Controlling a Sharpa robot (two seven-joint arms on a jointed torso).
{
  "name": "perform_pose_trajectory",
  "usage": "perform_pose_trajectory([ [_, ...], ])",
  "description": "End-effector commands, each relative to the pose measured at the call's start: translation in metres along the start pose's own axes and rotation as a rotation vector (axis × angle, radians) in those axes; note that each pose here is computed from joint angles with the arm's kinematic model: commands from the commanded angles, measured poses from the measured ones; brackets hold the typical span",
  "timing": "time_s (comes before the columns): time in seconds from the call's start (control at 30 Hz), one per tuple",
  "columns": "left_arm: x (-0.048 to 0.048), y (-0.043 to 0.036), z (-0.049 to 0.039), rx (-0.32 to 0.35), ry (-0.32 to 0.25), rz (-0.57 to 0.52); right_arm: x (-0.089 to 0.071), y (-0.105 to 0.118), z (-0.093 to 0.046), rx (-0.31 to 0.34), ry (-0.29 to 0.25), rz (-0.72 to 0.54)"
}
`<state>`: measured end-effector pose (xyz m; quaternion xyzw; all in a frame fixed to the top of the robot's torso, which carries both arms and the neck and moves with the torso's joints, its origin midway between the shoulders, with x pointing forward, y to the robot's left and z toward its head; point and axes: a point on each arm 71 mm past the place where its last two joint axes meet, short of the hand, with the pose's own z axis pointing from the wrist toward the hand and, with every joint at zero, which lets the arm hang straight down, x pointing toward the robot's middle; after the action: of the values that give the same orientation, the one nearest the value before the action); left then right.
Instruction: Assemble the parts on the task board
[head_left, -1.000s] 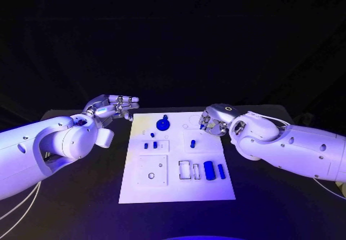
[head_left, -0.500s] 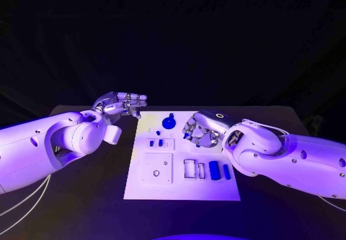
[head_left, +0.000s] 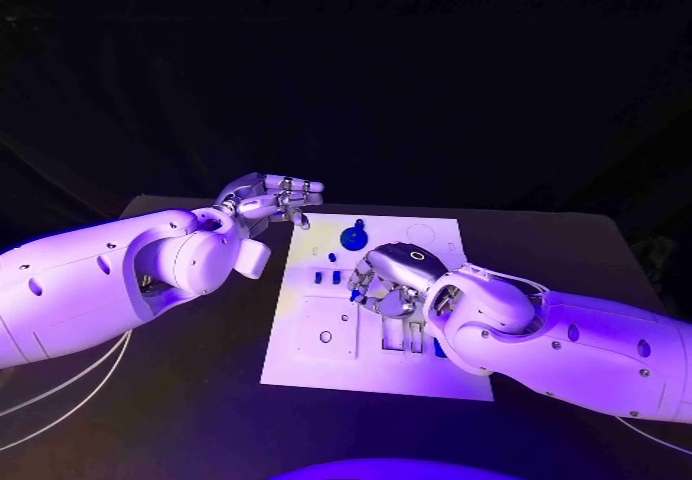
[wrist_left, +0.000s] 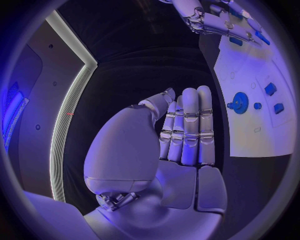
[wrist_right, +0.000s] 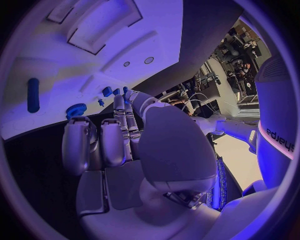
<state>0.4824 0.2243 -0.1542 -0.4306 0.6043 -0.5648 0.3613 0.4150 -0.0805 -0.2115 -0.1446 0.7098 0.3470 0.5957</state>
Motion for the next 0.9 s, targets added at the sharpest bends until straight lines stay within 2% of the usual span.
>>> perform_pose_trajectory([
  [0.03, 0.0047, -0.0013, 0.0002, 0.006, 0.024, -0.005, 0.008, 0.002, 0.003, -0.02, 0.027, -0.018],
  [0.33, 0.0074, -0.0015, 0.0, 0.005, 0.032, -0.006, 0.023, 0.002, 0.011, -0.017, 0.054, -0.014],
  [0.9, 0.0084, -0.0012, 0.0001, 0.001, 0.037, 0.003, 0.034, 0.004, 0.012, -0.016, 0.106, -0.013],
])
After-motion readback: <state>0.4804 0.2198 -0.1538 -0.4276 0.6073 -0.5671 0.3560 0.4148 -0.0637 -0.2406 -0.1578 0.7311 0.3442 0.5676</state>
